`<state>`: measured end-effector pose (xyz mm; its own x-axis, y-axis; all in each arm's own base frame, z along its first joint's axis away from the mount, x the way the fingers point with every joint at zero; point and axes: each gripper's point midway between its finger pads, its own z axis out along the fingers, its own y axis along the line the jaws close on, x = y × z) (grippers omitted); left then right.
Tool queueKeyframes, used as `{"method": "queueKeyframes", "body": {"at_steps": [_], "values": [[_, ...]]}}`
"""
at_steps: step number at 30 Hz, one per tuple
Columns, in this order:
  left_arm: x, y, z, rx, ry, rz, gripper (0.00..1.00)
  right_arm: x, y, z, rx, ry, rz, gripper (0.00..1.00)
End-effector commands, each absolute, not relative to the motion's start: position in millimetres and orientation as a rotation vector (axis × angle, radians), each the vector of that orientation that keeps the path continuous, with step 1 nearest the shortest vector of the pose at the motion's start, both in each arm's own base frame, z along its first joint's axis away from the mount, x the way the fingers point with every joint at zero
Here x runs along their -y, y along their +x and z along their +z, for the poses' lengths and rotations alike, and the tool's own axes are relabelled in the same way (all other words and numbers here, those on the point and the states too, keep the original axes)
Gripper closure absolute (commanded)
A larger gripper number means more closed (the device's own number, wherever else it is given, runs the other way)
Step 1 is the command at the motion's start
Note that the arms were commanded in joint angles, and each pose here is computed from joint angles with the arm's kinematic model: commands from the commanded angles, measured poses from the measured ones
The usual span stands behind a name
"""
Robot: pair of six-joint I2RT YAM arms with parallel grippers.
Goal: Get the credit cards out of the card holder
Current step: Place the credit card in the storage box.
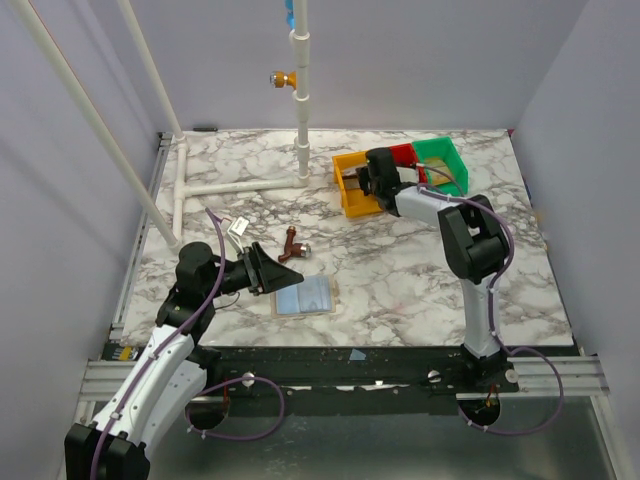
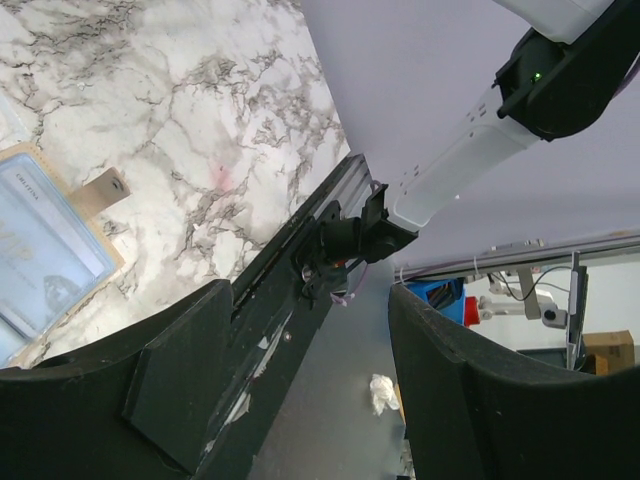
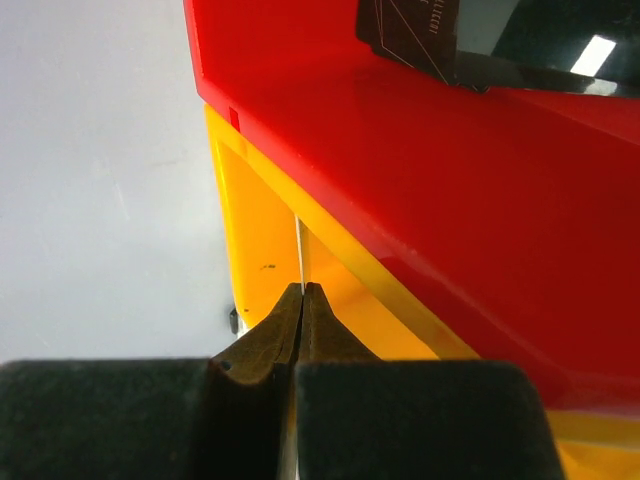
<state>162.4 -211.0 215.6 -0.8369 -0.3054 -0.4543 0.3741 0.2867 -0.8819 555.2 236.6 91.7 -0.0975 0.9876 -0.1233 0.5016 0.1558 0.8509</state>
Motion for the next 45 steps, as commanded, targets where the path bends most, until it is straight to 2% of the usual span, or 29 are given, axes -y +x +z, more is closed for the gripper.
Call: {"method": "queueKeyframes", "body": {"at_steps": [1,7,11,15,19,35,40,43,45], "values": [[212.4,156.0,229.6,-1.974,0.129,-1.611,0.35,-232.1,559.2,68.5,-1.741,1.453,0.748,0.99],[211.7,154.4,228.9,-1.973,0.126,-1.61,0.35,-232.5,558.9,58.5,-1.766,1.454,0.727,0.99],[211.5,154.2,228.4,-1.972,0.123,-1.61,0.35,-238.6,559.4,56.2,-1.801,1.427,0.737,0.82],[211.5,153.9,229.0,-1.97,0.124,-1.611,0.35,-240.0,556.9,53.2,-1.83,1.421,0.728,0.59],[211.7,154.4,228.7,-1.972,0.123,-1.612,0.35,-239.9,555.6,54.6,-1.835,1.413,0.73,0.46],[211.2,153.5,227.8,-1.971,0.118,-1.612,0.35,-240.5,551.7,71.7,-1.837,1.379,0.749,0.34],[211.2,153.6,227.5,-1.972,0.119,-1.61,0.35,-242.1,550.4,82.2,-1.84,1.357,0.769,0.19],[211.2,154.0,227.9,-1.971,0.118,-1.609,0.35,-243.0,548.9,91.5,-1.842,1.334,0.783,0.0],[211.1,154.0,227.0,-1.972,0.116,-1.608,0.35,-242.7,547.0,95.7,-1.847,1.32,0.787,0.0]]}}
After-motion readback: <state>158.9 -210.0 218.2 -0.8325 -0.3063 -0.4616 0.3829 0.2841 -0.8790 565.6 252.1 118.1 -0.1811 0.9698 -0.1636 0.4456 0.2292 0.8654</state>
